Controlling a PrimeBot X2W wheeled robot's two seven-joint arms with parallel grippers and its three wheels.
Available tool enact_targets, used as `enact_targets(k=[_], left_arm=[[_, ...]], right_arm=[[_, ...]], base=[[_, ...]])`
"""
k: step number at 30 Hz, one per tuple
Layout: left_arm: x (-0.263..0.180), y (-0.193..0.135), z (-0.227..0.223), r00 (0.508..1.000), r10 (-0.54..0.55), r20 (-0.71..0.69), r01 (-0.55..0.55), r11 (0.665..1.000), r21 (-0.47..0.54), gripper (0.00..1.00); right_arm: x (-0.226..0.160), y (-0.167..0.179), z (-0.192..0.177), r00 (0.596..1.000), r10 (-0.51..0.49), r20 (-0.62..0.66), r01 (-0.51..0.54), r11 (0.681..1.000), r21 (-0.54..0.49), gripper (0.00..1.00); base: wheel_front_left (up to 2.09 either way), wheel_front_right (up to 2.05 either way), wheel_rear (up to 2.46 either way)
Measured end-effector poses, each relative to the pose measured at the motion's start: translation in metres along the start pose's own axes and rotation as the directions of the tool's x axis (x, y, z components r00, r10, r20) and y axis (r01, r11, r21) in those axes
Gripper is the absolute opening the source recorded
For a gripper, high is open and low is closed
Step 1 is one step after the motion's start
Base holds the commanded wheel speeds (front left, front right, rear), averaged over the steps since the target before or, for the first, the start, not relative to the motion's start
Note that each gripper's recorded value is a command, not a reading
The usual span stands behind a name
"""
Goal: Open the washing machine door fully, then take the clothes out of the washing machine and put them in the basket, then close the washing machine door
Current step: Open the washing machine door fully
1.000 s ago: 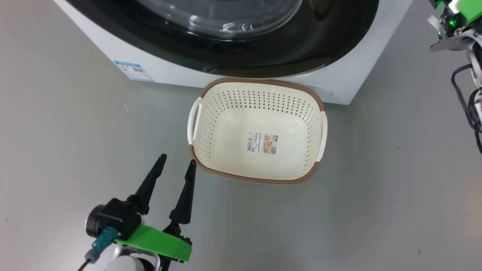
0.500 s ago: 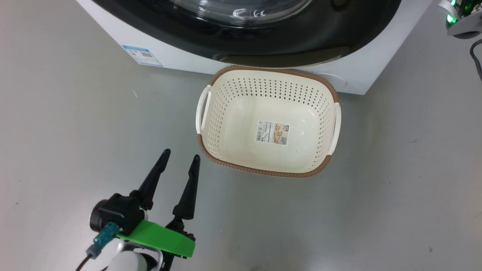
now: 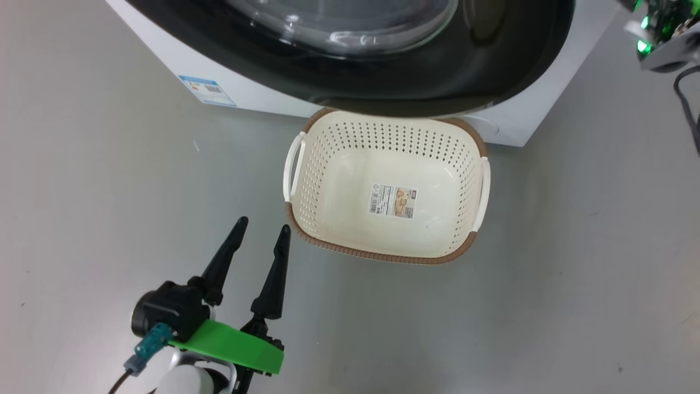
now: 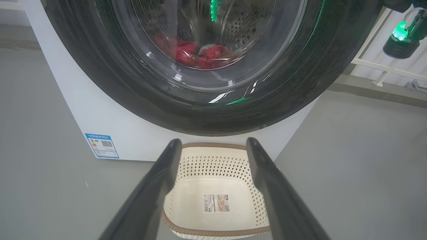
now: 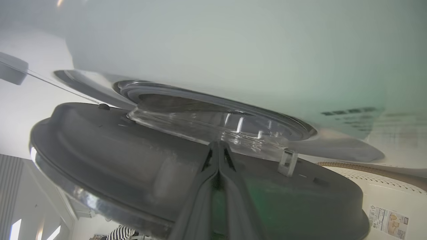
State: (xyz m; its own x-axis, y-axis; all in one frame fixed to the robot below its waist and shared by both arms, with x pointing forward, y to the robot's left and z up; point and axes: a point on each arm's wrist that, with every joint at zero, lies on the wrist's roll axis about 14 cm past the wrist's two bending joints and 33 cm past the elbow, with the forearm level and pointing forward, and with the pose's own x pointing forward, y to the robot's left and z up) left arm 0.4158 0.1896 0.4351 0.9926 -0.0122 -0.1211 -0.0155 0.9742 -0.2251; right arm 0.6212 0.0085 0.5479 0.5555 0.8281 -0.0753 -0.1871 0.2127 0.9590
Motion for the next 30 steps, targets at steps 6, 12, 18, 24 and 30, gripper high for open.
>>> enact_targets(k=[6, 12, 18, 24, 30], left_arm=[[-0.001, -0.005, 0.009, 1.000, -0.015, 0.025, 0.015, 1.000, -0.002, 1.00], [-0.007, -0.010, 0.016, 0.999, -0.025, 0.044, 0.025, 1.000, -0.004, 1.00], [-0.020, -0.011, 0.020, 0.998, -0.023, 0.056, 0.024, 1.000, -0.008, 1.00], [-0.034, -0.011, 0.024, 0.998, -0.017, 0.067, 0.018, 1.000, -0.009, 1.00], [-0.051, -0.009, 0.026, 0.997, -0.002, 0.076, 0.003, 1.000, -0.009, 1.00]], right_arm=[[-0.007, 0.005, -0.020, 0.999, 0.004, -0.046, -0.005, 1.000, -0.012, 0.00], [-0.015, 0.012, -0.044, 0.996, 0.014, -0.091, -0.016, 1.000, -0.017, 0.00], [-0.025, 0.019, -0.072, 0.989, 0.021, -0.145, -0.025, 0.999, -0.025, 0.00], [-0.033, 0.028, -0.103, 0.979, 0.038, -0.201, -0.045, 0.999, -0.029, 0.00], [-0.037, 0.042, -0.140, 0.960, 0.072, -0.269, -0.083, 0.996, -0.027, 0.00]], base=[[0.00, 0.00, 0.00], [0.00, 0.00, 0.00], [0.00, 0.00, 0.00], [0.00, 0.00, 0.00], [0.00, 0.00, 0.00]])
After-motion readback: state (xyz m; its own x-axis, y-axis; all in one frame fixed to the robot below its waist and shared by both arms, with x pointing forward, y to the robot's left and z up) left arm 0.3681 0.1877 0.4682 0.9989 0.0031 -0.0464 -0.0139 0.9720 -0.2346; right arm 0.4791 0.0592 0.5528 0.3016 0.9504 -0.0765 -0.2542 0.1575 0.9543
